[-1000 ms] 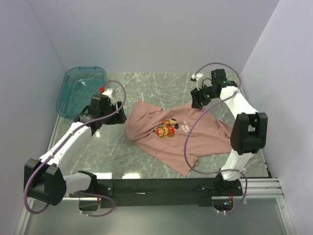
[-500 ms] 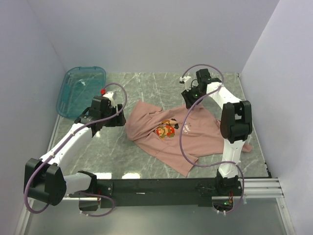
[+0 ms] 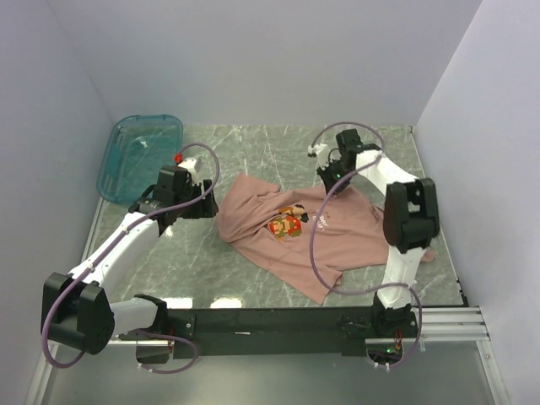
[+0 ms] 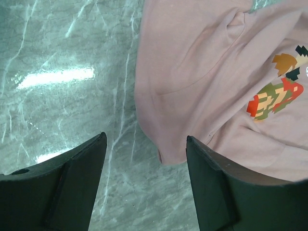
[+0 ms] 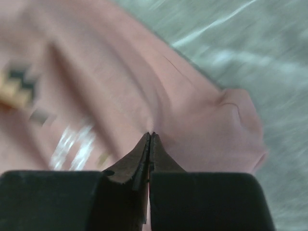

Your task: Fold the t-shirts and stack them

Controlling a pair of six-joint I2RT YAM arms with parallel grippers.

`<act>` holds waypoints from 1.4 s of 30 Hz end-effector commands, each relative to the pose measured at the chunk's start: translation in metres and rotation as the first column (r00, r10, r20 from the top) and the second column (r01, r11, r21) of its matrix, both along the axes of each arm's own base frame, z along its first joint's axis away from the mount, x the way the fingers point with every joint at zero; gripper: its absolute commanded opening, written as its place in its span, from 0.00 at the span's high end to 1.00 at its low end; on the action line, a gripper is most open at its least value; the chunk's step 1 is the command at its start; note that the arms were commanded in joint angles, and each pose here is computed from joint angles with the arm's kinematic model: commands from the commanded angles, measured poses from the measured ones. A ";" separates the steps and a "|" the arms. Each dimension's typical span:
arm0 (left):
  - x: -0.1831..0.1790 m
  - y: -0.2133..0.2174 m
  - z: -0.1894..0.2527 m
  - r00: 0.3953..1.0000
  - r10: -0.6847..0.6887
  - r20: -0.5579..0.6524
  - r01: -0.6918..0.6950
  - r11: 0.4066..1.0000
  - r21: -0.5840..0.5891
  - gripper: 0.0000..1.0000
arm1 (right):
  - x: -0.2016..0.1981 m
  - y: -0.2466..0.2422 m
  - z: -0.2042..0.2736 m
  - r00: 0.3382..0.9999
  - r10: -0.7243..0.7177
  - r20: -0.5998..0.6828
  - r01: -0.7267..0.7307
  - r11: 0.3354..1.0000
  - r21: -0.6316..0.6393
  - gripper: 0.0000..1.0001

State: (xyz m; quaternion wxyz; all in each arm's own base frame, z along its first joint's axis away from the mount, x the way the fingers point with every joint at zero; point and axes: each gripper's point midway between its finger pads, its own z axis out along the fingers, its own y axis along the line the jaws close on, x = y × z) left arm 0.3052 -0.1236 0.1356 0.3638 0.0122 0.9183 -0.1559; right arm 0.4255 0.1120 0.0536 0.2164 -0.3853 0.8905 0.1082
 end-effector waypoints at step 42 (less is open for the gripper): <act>0.006 -0.017 0.010 0.997 -0.068 0.032 0.070 0.995 -0.066 0.27 | -0.072 0.064 0.006 0.969 0.052 -0.242 0.002 0.975 0.220 0.56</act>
